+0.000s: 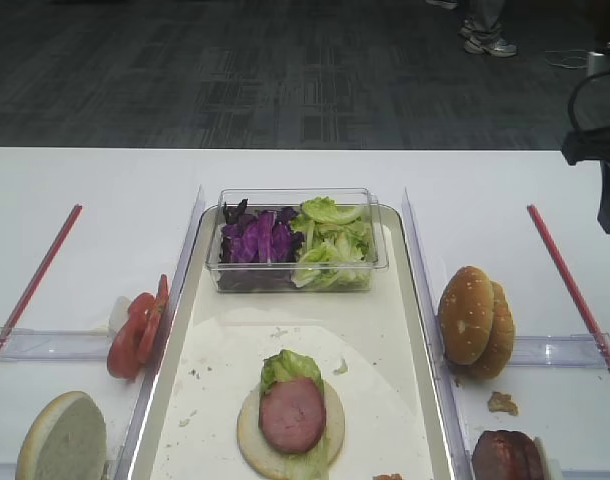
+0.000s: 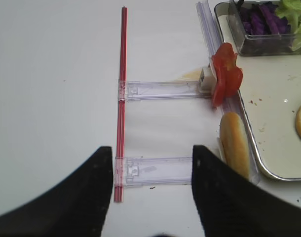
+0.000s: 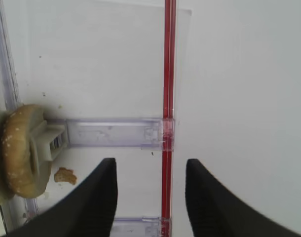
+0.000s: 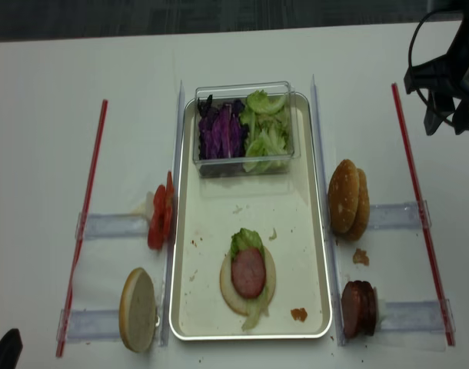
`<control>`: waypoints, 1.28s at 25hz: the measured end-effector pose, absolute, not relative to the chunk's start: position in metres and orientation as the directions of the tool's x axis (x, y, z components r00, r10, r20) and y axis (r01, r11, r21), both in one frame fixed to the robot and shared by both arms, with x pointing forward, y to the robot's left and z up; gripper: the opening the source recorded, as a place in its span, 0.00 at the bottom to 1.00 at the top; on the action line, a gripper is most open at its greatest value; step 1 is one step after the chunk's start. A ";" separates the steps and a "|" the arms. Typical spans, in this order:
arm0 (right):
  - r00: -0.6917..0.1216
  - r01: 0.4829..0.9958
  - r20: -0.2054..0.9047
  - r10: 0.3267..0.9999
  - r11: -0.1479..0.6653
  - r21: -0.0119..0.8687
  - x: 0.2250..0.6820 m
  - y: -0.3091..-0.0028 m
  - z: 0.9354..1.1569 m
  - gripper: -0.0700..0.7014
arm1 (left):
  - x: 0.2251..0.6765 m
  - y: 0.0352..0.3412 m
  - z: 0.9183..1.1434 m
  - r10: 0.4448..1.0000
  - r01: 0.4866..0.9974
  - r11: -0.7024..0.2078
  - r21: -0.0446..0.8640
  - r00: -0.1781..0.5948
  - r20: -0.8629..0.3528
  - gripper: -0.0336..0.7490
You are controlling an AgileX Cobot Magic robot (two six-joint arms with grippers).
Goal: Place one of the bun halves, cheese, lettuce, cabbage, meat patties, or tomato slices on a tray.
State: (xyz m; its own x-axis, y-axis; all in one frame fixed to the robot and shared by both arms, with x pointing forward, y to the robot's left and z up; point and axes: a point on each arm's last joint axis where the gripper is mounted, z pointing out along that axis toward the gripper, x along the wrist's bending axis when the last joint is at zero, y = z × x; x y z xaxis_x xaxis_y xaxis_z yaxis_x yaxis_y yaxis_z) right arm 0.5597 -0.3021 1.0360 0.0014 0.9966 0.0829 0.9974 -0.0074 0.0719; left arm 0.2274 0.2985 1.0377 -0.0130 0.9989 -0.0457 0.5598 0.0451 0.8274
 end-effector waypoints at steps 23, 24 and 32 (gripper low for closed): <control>0.008 0.989 0.082 0.997 -0.020 0.146 0.421 -0.297 1.019 0.55 | 0.227 0.298 1.038 0.999 0.560 0.045 0.827 -0.013 -0.046 0.49; 0.008 0.989 0.082 0.997 -0.020 0.147 0.416 -0.297 1.017 0.55 | 0.227 0.298 1.038 0.999 0.560 0.045 0.827 -0.013 -0.046 0.49; 0.004 0.981 0.079 0.997 -0.020 0.194 0.382 -0.296 1.009 0.55 | 0.227 0.298 1.038 0.999 0.560 0.045 0.827 -0.013 -0.046 0.49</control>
